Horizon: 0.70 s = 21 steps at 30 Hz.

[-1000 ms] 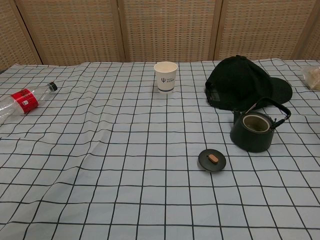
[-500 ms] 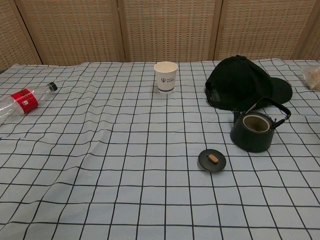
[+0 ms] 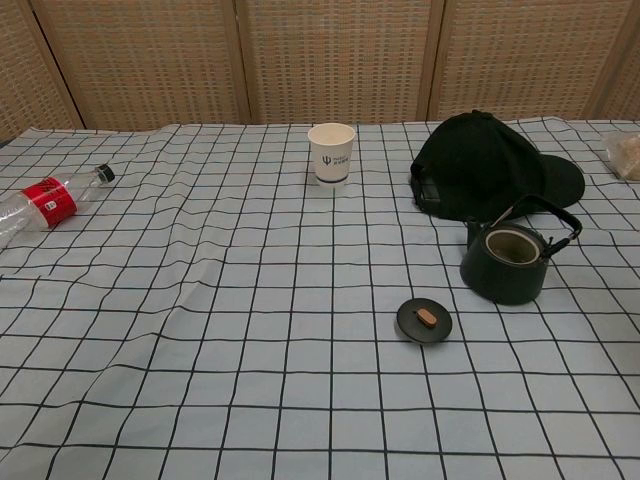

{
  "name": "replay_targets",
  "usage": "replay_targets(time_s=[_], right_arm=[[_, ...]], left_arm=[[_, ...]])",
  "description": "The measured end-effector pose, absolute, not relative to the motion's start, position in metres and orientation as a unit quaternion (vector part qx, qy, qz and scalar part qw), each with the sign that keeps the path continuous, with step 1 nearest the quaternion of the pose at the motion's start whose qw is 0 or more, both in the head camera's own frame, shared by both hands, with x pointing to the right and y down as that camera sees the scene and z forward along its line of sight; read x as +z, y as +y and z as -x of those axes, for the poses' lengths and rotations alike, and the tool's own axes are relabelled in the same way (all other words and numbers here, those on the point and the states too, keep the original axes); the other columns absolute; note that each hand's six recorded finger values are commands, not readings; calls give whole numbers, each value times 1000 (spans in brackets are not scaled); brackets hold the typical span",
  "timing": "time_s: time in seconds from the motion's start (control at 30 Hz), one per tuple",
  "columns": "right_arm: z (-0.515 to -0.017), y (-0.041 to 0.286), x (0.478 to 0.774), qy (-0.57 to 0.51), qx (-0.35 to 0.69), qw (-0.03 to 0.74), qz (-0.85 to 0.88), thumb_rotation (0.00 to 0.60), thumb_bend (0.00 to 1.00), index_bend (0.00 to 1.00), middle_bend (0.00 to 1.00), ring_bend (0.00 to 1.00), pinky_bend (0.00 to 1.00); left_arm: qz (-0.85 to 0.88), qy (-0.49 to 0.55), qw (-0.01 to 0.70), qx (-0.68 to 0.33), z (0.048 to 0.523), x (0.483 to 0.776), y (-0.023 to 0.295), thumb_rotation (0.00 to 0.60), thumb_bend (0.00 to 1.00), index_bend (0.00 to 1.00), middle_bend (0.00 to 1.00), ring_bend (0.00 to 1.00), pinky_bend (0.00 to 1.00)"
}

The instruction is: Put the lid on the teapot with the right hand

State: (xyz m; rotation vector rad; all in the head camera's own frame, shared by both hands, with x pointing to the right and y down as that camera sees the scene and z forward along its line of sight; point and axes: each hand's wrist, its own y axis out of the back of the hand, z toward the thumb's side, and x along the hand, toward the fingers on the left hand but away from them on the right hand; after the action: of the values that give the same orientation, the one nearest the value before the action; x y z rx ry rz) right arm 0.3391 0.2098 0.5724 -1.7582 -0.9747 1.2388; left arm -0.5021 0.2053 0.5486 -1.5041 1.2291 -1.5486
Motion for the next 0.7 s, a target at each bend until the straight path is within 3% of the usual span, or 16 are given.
replay_targets(time_s=[0.2,0.7], right_arm=[[-297,211,589,-344,471,380,718,600,198,310,0,0,0],[-223,209,626,-301,456,357,757,600,254,308,0,0,0]], left_arm=[[575,467,321,-591,502,550,205,600,24,0,0,0,0],[580,459,321,-592,499,554,205,600,24,0,0,0,0]])
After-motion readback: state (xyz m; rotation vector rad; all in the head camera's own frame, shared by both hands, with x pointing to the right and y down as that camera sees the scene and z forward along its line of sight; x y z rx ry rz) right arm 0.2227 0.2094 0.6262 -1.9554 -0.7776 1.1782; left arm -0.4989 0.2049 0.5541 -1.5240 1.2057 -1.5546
